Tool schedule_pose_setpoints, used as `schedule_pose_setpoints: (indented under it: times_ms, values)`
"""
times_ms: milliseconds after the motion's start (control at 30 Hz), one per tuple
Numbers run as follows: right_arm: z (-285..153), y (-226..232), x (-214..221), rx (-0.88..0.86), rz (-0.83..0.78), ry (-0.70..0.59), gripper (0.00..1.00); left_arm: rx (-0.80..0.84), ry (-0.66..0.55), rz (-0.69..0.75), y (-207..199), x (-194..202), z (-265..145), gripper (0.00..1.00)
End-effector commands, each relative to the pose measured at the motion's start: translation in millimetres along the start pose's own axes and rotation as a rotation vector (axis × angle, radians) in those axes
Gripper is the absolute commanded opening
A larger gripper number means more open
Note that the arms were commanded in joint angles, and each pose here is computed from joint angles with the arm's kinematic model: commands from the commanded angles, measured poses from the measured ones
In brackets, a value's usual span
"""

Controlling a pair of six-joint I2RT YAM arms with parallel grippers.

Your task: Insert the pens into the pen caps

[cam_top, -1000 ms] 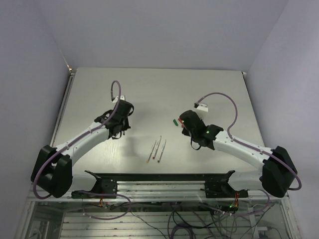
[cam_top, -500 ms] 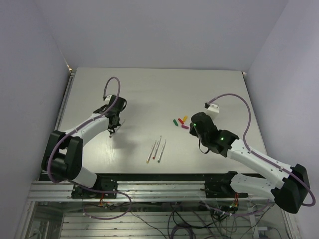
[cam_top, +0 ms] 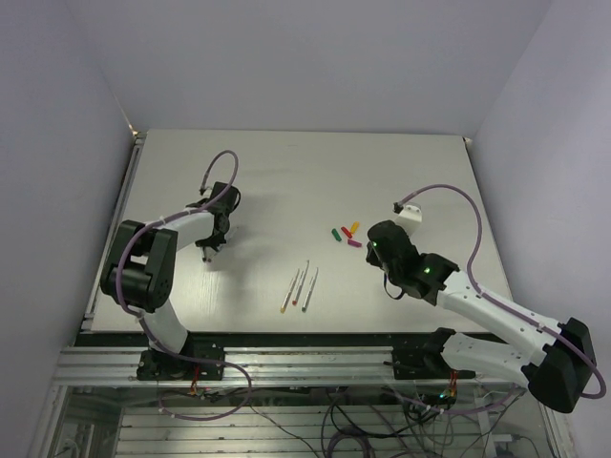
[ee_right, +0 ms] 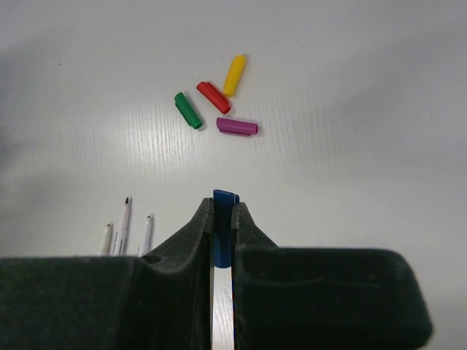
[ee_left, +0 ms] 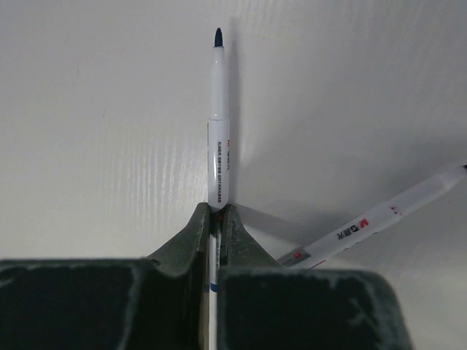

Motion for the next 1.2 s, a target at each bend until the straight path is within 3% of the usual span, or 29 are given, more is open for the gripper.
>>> schedule_pose_setpoints:
  times_ms: [0, 400, 800, 933, 1167]
  values:
    - [-2.5, -1.4, -2.8, 0.004, 0.013, -0.017, 0.0, 0.108, -0.027, -0.012, -19.2, -15.4, 0.4, 0.07]
    - [-7.8, 1.4, -21.1, 0.013, 0.03, -0.054, 0.0, 0.269, 0.124, -0.004, -49.4, 8.7, -14.1, 0.07]
    - [-20.4, -5.9, -35.2, 0.029, 0.051, -0.09, 0.0, 0.408, 0.233, 0.136, -108.0, 87.3, -52.6, 0.07]
    - [-23.3, -9.3, -35.2, 0.032, 0.042, -0.091, 0.0, 0.427, 0.197, 0.141, -121.0, 88.5, -66.2, 0.07]
    - [-21.2, -11.6, -28.4, 0.033, 0.027, -0.079, 0.0, 0.41, 0.049, 0.069, -121.3, 41.3, -86.3, 0.07]
Point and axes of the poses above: each gripper's point midway between its finger pads, its own z axis out along the fingers, its own y axis along the line the jaws close on, x = y × z, the point moved 2 cm from there along -z, back along the fingers, and after that the axes turned 6 degrees about -z, right-handed, at the moved point
